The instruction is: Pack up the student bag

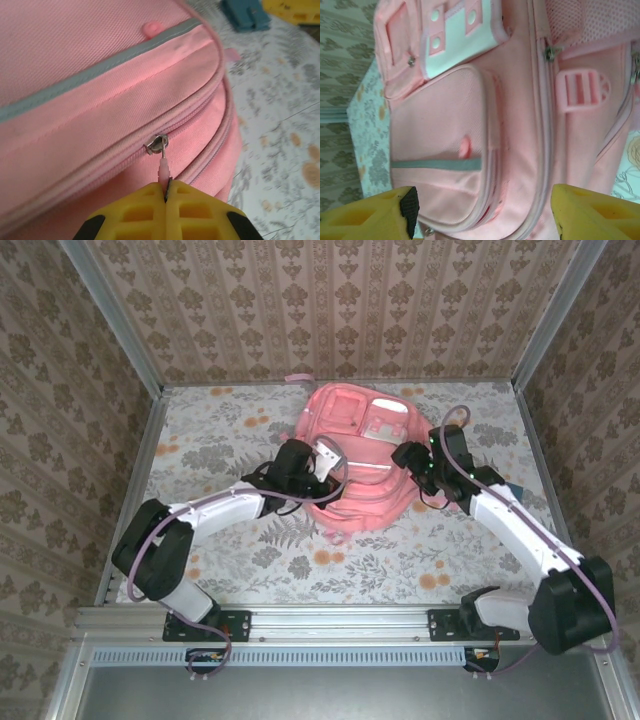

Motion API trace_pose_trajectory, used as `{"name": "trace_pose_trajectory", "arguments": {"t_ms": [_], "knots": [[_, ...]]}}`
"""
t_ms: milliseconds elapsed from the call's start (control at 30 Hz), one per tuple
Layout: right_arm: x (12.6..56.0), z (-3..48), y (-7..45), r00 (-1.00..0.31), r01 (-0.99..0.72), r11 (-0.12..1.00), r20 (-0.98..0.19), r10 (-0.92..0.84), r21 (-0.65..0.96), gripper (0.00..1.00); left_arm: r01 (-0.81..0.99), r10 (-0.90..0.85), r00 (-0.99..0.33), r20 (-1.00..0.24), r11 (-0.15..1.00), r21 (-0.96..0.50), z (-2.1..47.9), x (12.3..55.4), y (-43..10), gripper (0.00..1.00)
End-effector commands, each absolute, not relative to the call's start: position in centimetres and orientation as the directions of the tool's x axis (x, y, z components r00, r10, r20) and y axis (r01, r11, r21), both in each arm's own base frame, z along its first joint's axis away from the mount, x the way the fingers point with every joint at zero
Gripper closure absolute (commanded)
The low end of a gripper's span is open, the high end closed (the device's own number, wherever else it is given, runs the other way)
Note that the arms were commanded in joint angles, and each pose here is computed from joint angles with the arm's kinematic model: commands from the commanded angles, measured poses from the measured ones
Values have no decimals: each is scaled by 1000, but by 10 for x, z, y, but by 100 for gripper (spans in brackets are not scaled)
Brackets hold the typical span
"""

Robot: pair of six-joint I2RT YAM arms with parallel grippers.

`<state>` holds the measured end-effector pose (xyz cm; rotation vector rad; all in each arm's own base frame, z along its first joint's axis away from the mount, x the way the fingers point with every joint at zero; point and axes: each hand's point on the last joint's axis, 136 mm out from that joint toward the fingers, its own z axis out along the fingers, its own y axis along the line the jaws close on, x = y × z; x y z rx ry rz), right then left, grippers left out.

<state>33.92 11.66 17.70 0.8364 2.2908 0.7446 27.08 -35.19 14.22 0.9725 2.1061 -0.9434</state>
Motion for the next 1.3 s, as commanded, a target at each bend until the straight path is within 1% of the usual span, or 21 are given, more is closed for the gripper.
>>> {"name": "trace_pose_trajectory", "arguments": {"t_ms": [0,167,233,333,500,600,700,900,1067,1267], "knots": [[322,157,116,-624,472,588,-223,749,657,29,877,285,-454,-844,309,-367,189,264,-392,100],[323,151,138,-632,494,495,-96,769,715,35,880,298,-457,-838,293,-375,186,266,-413,100],[324,147,144,-632,510,476,-63,772,716,40,876,299,-462,-835,301,-378,184,269,-415,100],[328,137,144,-621,536,465,-44,783,705,46,872,312,-469,-826,311,-377,180,270,-414,100],[338,128,140,-601,550,474,-68,796,688,64,865,338,-479,-810,339,-370,172,269,-408,100],[343,127,133,-592,549,504,-116,798,667,78,854,362,-489,-794,383,-351,164,271,-397,100],[346,126,123,-578,555,530,-161,800,642,87,825,365,-524,-770,443,-352,154,278,-377,100],[346,132,106,-555,552,553,-220,802,624,90,764,383,-565,-731,578,-288,130,295,-324,100],[350,139,109,-565,528,557,-225,794,641,90,737,384,-579,-720,623,-261,120,305,-302,100],[351,139,111,-580,523,567,-222,784,637,90,664,372,-580,-724,731,-157,110,331,-266,100]]}}
